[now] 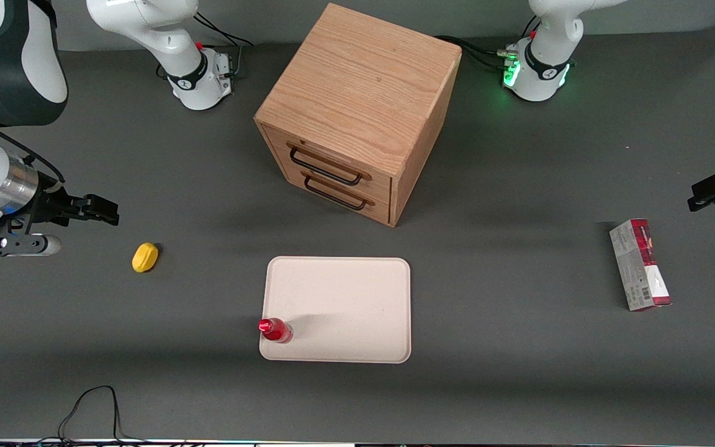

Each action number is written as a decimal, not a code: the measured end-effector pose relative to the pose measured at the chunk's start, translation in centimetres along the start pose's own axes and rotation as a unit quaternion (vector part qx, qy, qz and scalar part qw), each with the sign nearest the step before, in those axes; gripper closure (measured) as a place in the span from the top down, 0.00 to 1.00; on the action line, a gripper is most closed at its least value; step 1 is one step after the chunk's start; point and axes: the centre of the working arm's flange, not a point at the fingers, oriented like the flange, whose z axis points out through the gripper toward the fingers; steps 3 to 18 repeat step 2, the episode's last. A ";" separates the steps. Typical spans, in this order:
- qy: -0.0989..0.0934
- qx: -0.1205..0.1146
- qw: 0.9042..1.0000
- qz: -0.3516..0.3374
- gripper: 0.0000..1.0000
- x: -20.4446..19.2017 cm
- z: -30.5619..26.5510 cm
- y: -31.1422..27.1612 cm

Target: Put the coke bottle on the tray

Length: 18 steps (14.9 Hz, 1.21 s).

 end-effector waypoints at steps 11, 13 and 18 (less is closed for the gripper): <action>0.001 0.000 1.000 0.000 1.00 0.0 -0.1 0.0; 0.001 0.000 1.000 0.000 1.00 0.0 -0.1 0.0; 0.001 0.000 1.000 0.000 1.00 0.0 -0.1 0.0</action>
